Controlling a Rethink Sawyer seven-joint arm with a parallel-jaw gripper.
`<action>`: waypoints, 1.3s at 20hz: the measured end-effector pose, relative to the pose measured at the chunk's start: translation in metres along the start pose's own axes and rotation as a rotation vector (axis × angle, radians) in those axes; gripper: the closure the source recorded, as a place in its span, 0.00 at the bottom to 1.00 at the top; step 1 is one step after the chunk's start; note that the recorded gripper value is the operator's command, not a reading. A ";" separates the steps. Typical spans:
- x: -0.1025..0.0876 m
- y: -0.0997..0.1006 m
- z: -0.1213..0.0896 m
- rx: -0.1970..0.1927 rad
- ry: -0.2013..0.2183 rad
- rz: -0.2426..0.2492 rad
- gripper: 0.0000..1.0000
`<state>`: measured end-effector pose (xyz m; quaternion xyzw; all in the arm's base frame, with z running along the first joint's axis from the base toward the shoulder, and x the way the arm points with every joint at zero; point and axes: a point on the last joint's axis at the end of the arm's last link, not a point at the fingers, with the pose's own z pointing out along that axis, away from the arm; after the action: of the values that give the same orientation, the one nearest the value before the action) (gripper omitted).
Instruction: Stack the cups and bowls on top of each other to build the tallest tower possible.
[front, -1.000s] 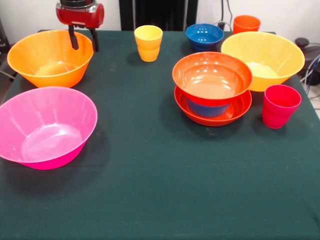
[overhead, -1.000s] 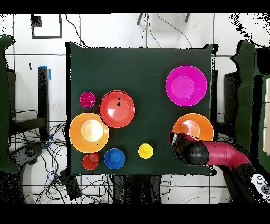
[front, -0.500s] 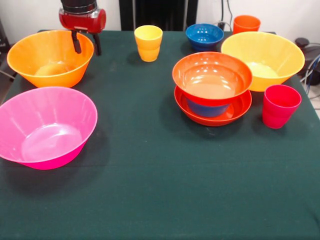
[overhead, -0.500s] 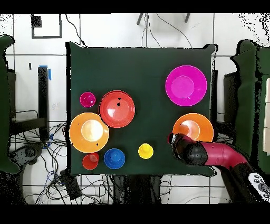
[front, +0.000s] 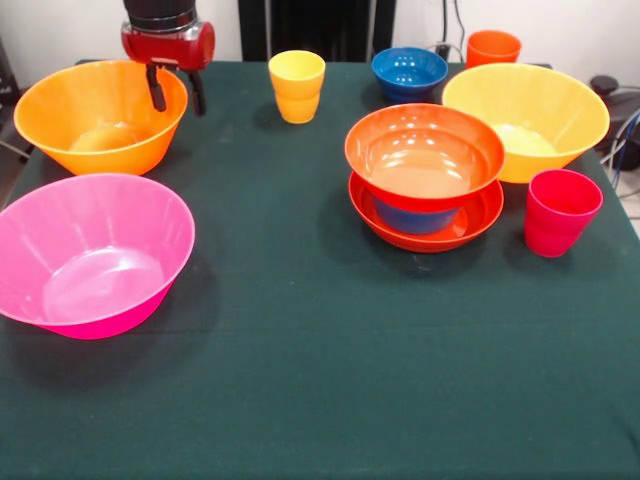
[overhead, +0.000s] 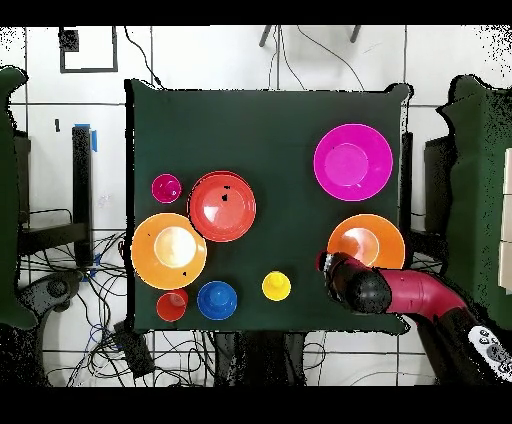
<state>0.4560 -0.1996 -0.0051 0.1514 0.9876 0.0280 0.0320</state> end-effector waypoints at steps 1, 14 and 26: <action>0.000 0.000 0.000 0.000 -0.004 0.000 0.00; 0.004 -0.003 0.001 0.015 -0.011 -0.001 0.00; 0.006 -0.005 0.001 0.023 -0.006 0.001 0.00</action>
<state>0.4489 -0.2025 -0.0070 0.1525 0.9876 0.0165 0.0330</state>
